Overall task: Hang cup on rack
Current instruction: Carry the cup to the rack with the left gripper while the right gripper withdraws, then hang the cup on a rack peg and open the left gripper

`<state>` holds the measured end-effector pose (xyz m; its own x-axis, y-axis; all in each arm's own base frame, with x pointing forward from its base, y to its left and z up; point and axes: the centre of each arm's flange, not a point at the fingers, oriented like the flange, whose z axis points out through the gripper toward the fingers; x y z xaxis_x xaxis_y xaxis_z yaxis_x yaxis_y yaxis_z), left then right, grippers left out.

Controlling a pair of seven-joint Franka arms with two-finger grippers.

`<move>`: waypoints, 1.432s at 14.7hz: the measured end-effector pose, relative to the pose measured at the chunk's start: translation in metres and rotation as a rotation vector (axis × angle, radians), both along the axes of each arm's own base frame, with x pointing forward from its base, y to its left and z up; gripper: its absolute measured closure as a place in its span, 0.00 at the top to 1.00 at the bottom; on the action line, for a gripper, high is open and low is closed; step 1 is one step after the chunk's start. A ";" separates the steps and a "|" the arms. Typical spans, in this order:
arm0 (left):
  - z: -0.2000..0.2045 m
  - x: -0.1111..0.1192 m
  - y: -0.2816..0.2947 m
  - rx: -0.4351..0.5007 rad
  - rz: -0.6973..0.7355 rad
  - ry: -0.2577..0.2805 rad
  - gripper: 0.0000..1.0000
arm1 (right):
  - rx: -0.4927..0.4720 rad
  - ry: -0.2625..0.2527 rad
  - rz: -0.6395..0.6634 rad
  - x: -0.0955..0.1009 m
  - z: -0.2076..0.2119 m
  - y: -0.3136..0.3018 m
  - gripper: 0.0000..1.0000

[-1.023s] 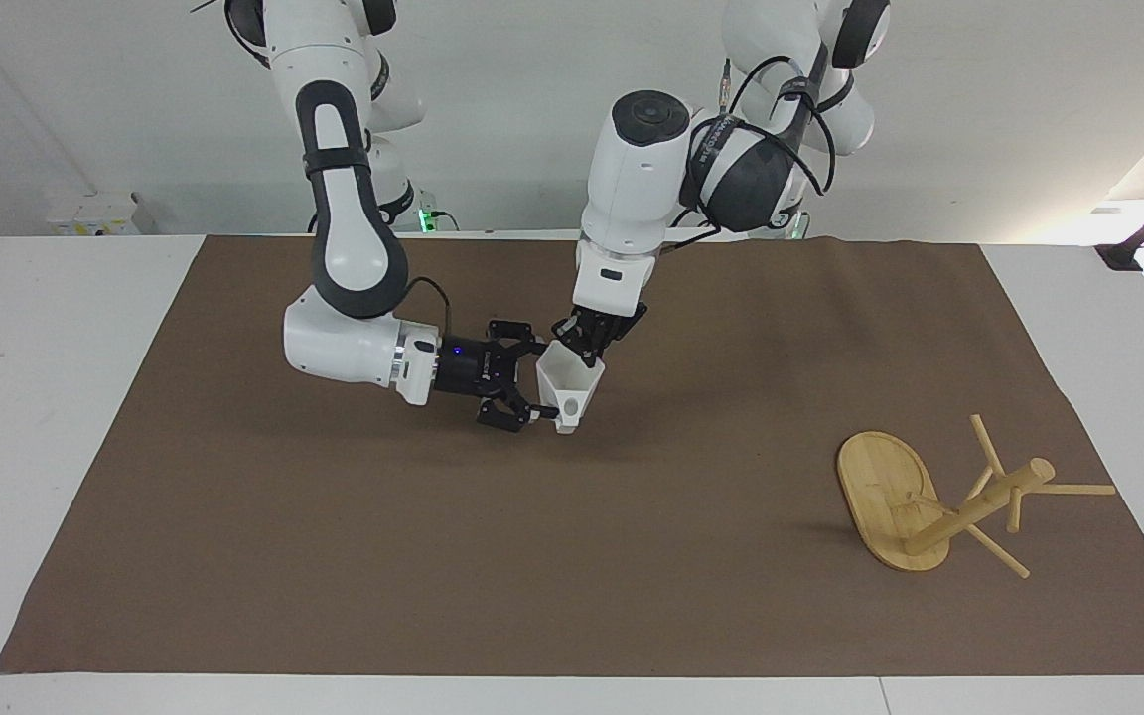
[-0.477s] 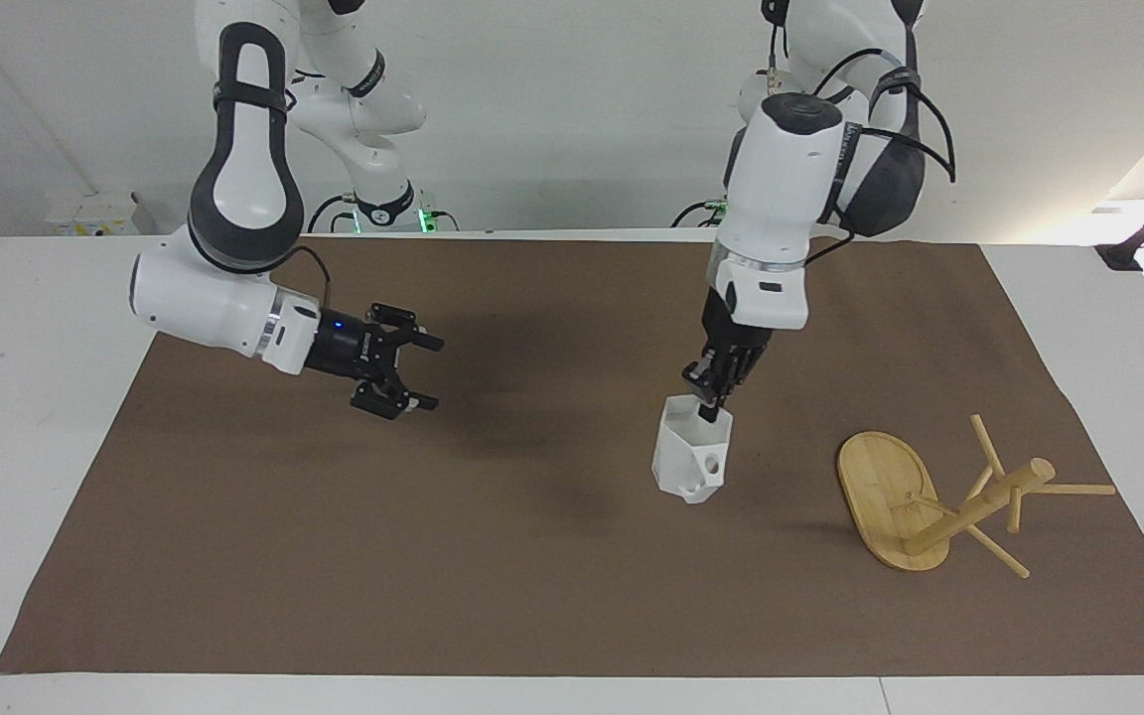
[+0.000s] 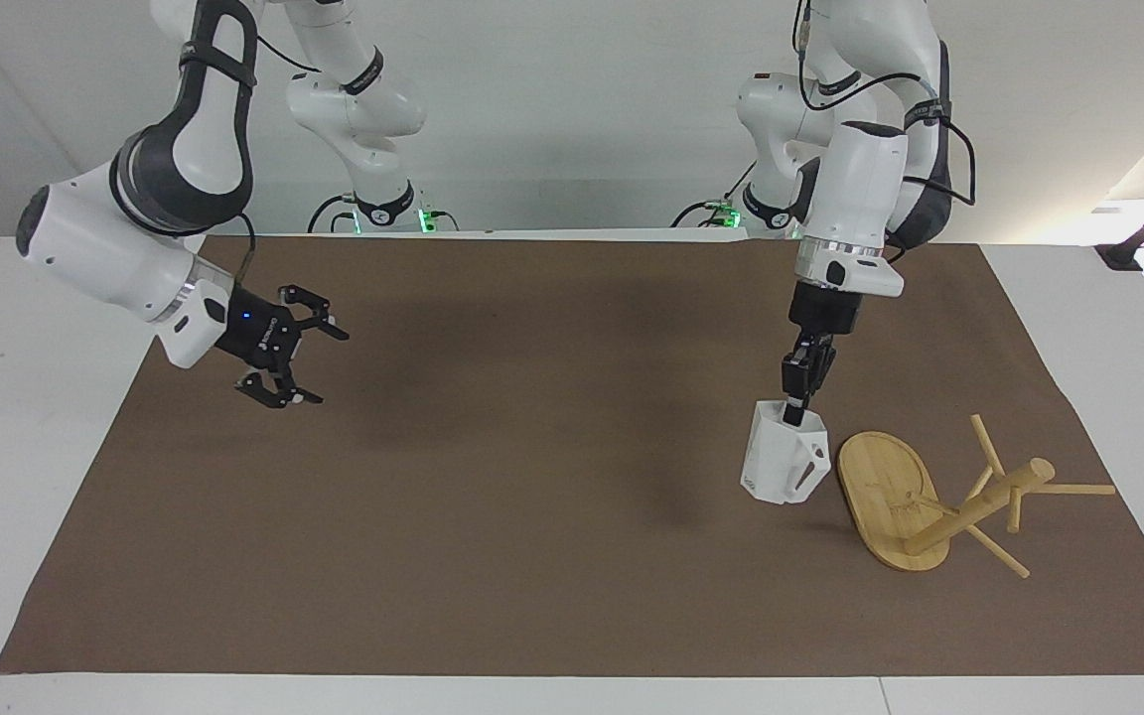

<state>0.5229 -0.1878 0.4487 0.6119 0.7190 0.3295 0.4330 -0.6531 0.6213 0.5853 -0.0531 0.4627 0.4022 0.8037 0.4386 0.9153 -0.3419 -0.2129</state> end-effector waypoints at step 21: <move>-0.059 0.046 0.092 0.061 0.134 -0.005 0.04 | -0.564 0.474 -1.078 -0.050 0.178 0.021 1.00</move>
